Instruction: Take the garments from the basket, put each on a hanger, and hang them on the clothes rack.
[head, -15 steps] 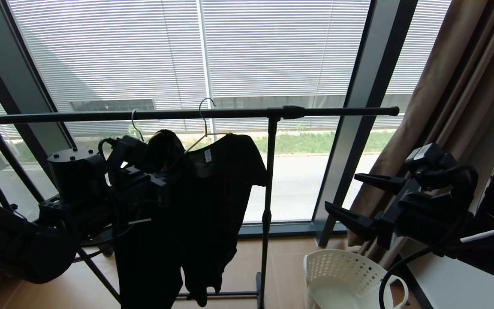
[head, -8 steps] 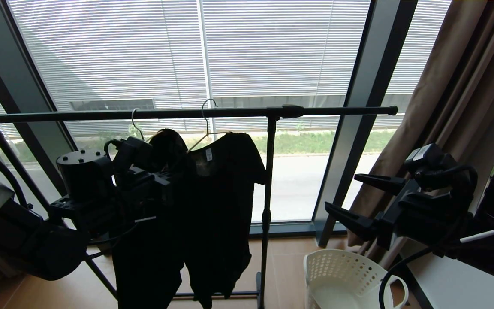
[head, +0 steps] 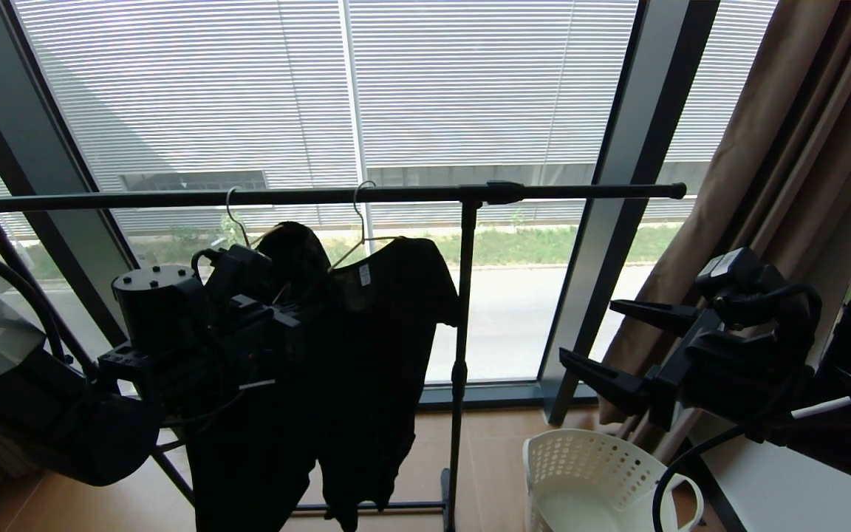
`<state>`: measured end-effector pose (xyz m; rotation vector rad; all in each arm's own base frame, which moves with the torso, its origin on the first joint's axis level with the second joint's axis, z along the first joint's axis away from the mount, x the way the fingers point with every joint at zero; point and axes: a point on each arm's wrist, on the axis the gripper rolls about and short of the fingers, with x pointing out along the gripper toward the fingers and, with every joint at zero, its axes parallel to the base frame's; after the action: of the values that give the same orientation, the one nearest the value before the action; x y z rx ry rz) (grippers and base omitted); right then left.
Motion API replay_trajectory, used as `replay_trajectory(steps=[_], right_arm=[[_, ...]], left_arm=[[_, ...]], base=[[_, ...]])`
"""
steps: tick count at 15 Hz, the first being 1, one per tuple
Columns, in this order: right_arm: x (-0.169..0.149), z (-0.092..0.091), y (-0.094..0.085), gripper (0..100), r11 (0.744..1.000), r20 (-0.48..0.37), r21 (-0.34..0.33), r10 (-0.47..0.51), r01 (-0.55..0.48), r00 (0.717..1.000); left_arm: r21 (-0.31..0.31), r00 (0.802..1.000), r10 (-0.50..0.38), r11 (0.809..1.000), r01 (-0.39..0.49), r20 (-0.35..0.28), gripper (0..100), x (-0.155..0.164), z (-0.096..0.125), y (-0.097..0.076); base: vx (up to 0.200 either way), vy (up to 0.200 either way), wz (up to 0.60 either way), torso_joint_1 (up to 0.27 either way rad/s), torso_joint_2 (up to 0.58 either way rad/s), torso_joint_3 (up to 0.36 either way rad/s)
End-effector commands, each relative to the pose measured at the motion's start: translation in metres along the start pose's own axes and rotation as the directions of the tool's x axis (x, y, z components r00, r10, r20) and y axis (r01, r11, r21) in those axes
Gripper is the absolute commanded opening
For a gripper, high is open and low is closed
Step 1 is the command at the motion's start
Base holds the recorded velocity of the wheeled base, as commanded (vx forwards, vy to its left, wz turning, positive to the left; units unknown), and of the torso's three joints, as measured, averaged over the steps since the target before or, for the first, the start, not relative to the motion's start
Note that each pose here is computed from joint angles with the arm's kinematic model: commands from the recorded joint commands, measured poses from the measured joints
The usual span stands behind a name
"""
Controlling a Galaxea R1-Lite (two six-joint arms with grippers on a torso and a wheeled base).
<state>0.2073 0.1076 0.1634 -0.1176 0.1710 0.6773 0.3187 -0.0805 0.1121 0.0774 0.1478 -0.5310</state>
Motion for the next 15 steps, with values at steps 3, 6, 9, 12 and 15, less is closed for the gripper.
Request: replay_trajectory(steps=[3,6,9,12,15], right_arm=[[0.0,0.0,0.0,100,1.0,-0.001,0.0,0.002,-0.002,1.0],[0.0,0.0,0.0,100,1.0,-0.001,-0.002,0.0,0.0,1.0],[-0.001,-0.001,0.0,100,1.0,-0.001,-0.002,0.0,0.0,1.0],[-0.003,0.001,0.001,100,1.0,0.006,-0.003,0.0,0.0,1.0],[-0.003,0.0,0.001,100,1.0,0.003,-0.004,0.001,-0.001,1.0]], left_arm=[[-0.018,1.0,0.0,1.0,0.0,0.013,100,0.001,-0.001,0.0],[-0.027,1.0,-0.001,1.0,0.002,0.014,100,0.0,0.0,-0.001],[-0.019,0.999,-0.007,1.0,0.008,0.034,100,-0.013,0.01,-0.008],[-0.005,0.997,-0.002,1.0,0.002,0.071,100,-0.044,0.025,-0.022],[0.002,0.996,-0.002,1.0,0.002,0.087,100,-0.091,0.037,-0.035]], base=[[0.0,0.0,0.0,0.0,0.0,0.0],[0.0,0.0,0.0,0.0,0.0,0.0],[0.0,0.0,0.0,0.0,0.0,0.0],[0.0,0.0,0.0,0.0,0.0,0.0],[0.0,0.0,0.0,0.0,0.0,0.0]])
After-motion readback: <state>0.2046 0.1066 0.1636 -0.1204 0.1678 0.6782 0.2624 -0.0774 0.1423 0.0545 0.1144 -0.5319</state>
